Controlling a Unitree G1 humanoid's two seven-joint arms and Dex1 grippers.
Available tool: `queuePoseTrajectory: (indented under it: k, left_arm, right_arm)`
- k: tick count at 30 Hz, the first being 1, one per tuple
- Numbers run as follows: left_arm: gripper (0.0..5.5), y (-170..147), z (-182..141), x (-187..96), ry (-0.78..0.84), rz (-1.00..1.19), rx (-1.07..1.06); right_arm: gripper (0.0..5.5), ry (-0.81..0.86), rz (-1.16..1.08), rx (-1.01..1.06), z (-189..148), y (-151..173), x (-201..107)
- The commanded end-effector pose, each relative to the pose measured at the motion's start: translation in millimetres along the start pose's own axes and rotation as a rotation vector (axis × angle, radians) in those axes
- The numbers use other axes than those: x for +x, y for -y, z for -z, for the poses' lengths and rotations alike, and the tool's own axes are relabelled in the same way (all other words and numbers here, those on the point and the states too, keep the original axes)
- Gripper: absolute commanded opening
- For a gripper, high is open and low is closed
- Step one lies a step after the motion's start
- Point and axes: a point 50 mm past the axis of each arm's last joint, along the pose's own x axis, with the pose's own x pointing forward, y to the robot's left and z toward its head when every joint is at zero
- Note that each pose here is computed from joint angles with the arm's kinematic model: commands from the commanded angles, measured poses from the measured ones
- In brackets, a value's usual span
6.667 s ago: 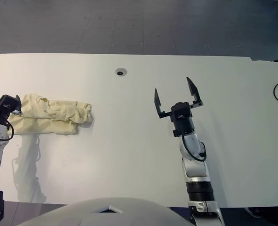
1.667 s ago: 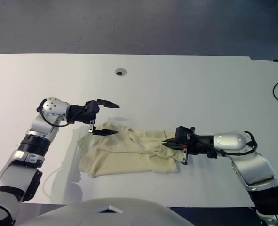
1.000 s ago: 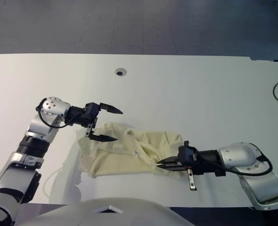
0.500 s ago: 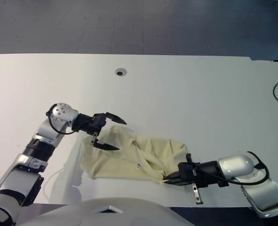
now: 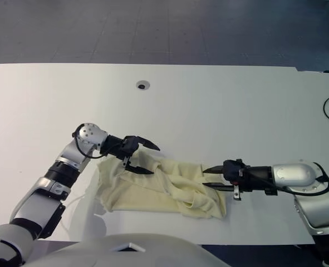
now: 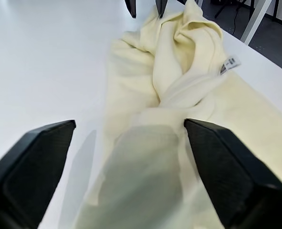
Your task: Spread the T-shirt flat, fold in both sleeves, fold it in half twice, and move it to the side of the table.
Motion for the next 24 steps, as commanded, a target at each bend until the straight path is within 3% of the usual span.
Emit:
queuePoseTrajectory:
  k: [1, 20, 24]
  left_arm:
    - [3.45, -3, -2, 0, -0.023, 0.018, 0.013]
    - [0.30, 6, 2, -4, -0.052, 0.089, -0.035]
    - [0.03, 3, -6, -13, -0.015, 0.061, -0.023]
  right_arm:
    - [2.41, 0.008, 0.018, -0.015, -4, 5, -7]
    - [5.32, -0.001, 0.018, 0.010, 4, 5, 0]
    - [5.40, -0.015, 0.022, 0.021, 8, 5, 2]
